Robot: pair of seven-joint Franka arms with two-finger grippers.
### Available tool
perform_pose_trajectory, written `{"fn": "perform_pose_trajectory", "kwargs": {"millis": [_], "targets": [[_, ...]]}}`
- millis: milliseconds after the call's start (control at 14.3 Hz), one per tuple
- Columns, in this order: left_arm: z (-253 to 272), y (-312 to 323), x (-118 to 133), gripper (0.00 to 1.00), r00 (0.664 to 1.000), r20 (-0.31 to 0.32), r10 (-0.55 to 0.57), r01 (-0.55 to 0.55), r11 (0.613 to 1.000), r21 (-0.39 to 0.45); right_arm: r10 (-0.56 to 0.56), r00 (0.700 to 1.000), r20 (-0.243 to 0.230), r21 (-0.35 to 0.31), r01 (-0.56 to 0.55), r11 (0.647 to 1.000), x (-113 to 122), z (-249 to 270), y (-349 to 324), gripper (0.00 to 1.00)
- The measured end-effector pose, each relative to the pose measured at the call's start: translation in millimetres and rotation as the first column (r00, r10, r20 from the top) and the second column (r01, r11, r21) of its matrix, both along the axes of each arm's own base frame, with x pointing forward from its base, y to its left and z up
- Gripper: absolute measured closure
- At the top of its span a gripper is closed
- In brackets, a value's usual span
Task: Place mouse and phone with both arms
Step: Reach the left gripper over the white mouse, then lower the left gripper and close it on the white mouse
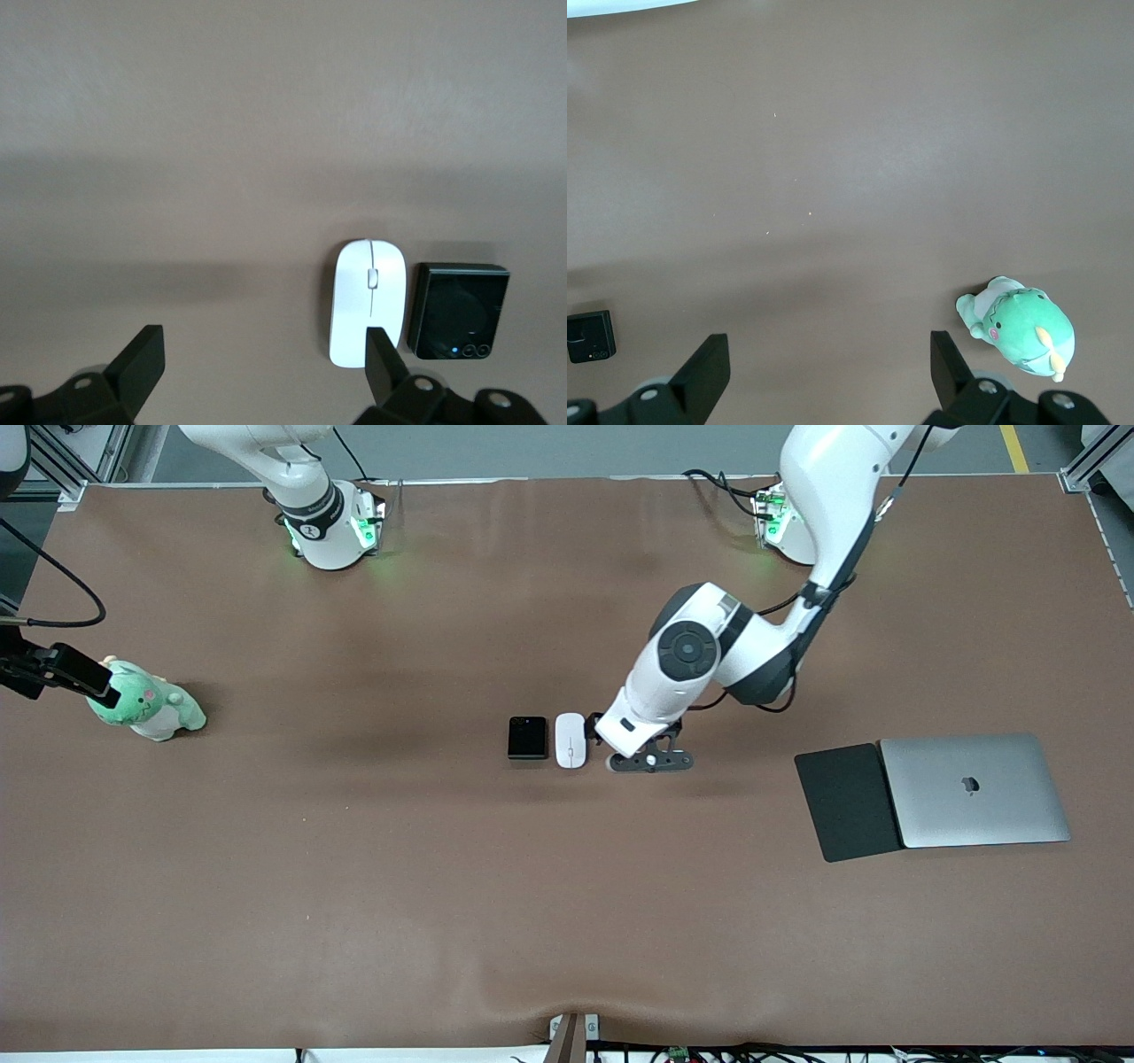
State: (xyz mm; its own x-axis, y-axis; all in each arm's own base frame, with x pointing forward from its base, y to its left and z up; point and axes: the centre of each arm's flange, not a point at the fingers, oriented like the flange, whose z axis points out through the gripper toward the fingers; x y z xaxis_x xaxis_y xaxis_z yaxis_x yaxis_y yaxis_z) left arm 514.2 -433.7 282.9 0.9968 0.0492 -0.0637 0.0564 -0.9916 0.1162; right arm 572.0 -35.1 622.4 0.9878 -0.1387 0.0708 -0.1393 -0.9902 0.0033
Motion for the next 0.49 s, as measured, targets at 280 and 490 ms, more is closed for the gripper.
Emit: {"fn": "perform_pose_trajectory", "kwargs": {"millis": [280, 490], "targets": [[-28, -26, -15, 0.00, 1.000, 0.001, 0.031, -0.031, 0.999, 0.036, -0.003, 1.000, 0.000, 0.000, 0.003, 1.000, 0, 0, -2, 0.00], [-43, -39, -22, 0.00, 0.999, -0.008, 0.035, -0.035, 0.999, 0.037, -0.006, 1.000, 0.001, 0.000, 0.006, 1.000, 0, 0, -3, 0.00]]}}
